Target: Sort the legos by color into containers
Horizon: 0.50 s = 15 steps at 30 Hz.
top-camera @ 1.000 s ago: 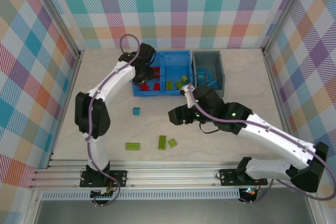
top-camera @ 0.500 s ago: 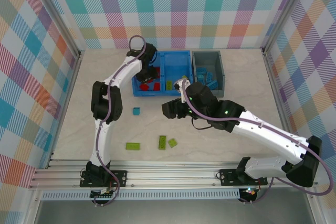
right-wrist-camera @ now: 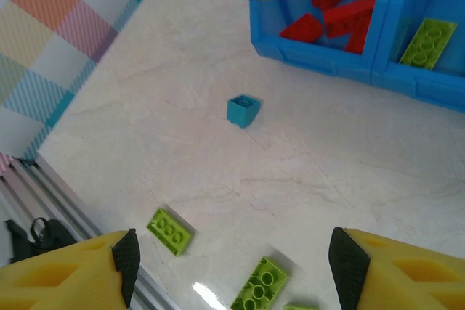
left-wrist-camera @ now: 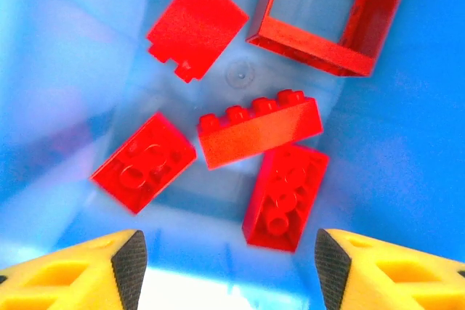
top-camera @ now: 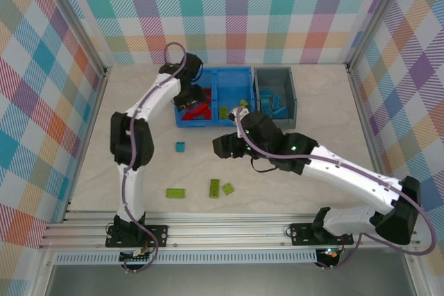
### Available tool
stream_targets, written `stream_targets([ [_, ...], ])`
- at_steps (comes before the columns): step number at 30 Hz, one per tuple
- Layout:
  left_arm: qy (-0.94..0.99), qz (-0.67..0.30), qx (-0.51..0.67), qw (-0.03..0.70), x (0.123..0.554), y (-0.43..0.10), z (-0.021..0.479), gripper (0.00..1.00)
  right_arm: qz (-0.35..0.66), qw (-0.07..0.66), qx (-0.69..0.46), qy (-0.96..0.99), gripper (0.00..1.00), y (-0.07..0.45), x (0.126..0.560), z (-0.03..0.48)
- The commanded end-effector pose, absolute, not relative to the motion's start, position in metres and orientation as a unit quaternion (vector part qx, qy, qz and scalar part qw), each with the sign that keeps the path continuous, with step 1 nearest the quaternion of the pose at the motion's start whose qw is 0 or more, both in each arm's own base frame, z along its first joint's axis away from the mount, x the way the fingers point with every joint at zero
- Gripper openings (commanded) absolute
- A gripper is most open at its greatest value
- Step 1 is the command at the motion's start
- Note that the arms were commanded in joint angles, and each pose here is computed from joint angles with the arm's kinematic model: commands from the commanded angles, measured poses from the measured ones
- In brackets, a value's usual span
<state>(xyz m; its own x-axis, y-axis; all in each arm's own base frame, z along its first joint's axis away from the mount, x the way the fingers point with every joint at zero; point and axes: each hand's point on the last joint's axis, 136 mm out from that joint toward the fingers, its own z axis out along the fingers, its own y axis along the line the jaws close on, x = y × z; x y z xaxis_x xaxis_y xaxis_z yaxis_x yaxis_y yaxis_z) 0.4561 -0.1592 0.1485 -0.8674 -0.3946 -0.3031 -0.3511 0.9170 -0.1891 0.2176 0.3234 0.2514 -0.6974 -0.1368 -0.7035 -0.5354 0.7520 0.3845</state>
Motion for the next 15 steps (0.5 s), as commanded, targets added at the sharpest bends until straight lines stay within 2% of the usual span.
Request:
stream_targets([
  [1, 0.942, -0.063, -0.220, 0.245, 0.414, -0.124, 0.230, 0.64, 0.265, 0.313, -0.171, 0.896, 0.71, 0.349, 0.224, 0.223],
  [7, 0.908, -0.100, -0.215, 0.346, 0.310, -0.078, 0.281, 0.68, 0.198, 0.255, -0.124, 0.938, 0.72, 0.418, 0.239, 0.164],
  [11, 0.892, -0.122, -0.189, 0.392, 0.243, -0.055, 0.291, 0.75, 0.148, 0.230, -0.104, 0.956, 0.80, 0.454, 0.254, 0.132],
  [15, 0.882, -0.130, -0.173, 0.418, 0.192, -0.036, 0.294, 0.76, 0.111, 0.224, -0.097, 0.963, 0.84, 0.476, 0.272, 0.103],
])
